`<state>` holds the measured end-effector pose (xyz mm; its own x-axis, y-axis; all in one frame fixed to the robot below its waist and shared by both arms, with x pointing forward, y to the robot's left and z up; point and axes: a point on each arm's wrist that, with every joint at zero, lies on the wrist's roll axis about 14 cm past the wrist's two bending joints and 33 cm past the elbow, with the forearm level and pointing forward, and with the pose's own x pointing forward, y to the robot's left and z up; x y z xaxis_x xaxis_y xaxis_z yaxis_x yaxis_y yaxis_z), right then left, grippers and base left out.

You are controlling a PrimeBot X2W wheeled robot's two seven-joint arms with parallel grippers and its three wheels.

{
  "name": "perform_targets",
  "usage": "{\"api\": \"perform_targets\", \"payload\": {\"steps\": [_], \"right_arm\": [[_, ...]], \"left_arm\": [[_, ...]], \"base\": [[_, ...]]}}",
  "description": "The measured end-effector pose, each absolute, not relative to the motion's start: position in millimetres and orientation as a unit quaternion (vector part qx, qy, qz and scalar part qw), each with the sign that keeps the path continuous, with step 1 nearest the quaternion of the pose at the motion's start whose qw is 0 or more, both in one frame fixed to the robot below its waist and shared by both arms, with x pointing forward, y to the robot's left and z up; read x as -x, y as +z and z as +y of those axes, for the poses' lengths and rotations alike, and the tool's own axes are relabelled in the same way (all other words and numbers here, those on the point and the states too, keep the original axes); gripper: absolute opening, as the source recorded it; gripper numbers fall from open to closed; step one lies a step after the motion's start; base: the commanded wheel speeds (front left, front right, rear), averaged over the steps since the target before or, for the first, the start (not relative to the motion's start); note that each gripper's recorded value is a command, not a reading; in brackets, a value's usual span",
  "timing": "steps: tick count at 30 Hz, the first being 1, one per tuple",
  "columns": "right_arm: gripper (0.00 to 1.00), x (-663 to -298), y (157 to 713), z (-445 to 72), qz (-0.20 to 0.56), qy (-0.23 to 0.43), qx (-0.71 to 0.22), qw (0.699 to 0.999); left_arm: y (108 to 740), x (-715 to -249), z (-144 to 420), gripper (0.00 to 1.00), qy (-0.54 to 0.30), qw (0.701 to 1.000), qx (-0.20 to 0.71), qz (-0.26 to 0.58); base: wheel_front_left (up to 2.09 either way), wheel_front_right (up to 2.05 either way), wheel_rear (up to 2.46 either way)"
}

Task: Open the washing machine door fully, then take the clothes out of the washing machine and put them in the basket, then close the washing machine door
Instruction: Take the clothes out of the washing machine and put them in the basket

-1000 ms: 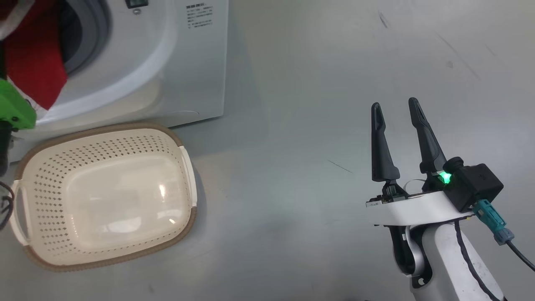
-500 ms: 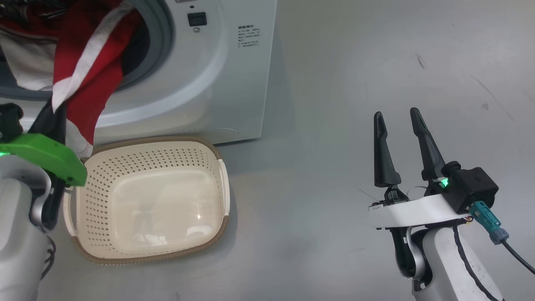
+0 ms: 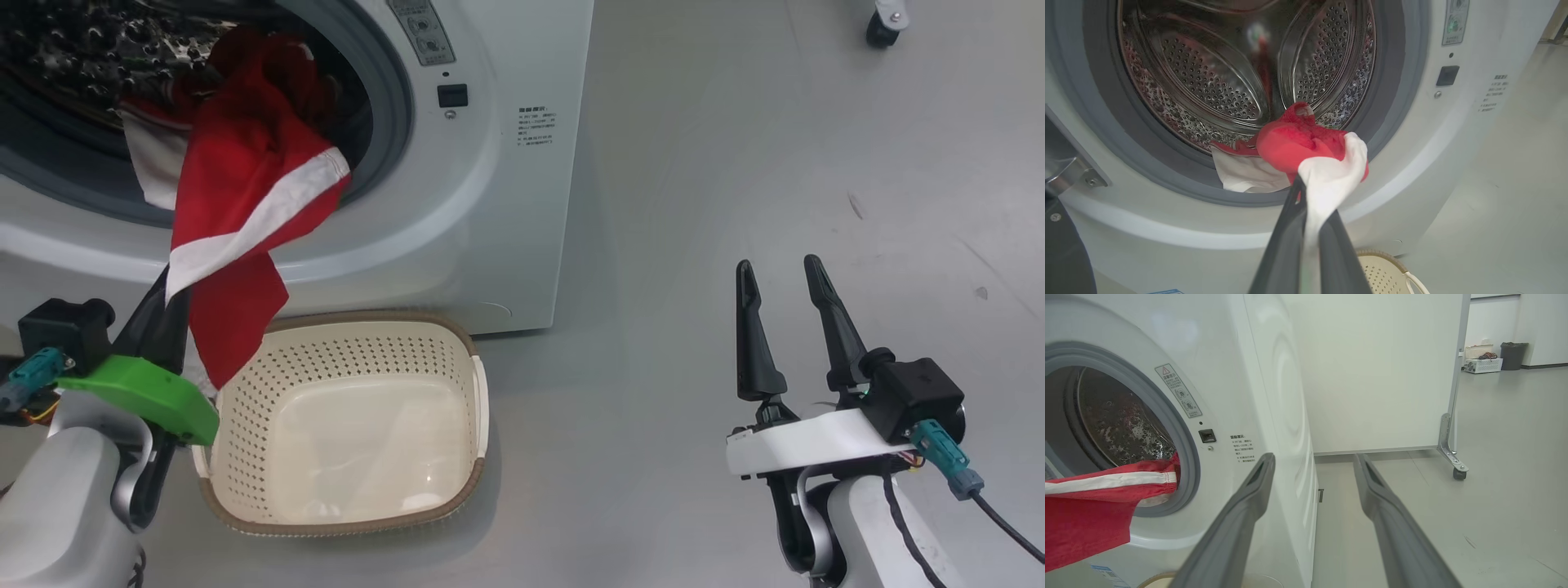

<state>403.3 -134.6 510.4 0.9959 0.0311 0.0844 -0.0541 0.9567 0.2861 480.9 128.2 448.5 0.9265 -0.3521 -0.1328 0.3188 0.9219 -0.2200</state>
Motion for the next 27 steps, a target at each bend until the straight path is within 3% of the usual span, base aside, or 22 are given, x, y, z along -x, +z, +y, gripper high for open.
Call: {"api": "perform_targets", "payload": {"steps": [8, 15, 23, 27], "right_arm": [[1.00, -394.3, 518.6, -127.5, -0.049, 0.035, -0.149, 0.987], [1.00, -394.0, 522.6, -120.6, -0.053, 0.048, -0.152, 0.986], [1.00, -392.8, 519.8, -118.5, -0.049, 0.053, -0.155, 0.985], [1.00, -393.2, 517.3, -122.3, -0.046, 0.047, -0.155, 0.986]], "left_arm": [[507.1, -479.4, 134.8, 0.00, -0.159, 0.979, 0.124, 0.001], [590.1, -484.0, 151.6, 0.00, -0.143, 0.973, 0.131, -0.126], [614.5, -484.9, 152.4, 0.00, -0.140, 0.967, 0.130, -0.168], [600.1, -484.0, 145.4, 0.00, -0.147, 0.969, 0.128, -0.151]], "base": [[0.00, 0.00, 0.00], [0.00, 0.00, 0.00], [0.00, 0.00, 0.00], [0.00, 0.00, 0.00]]}}
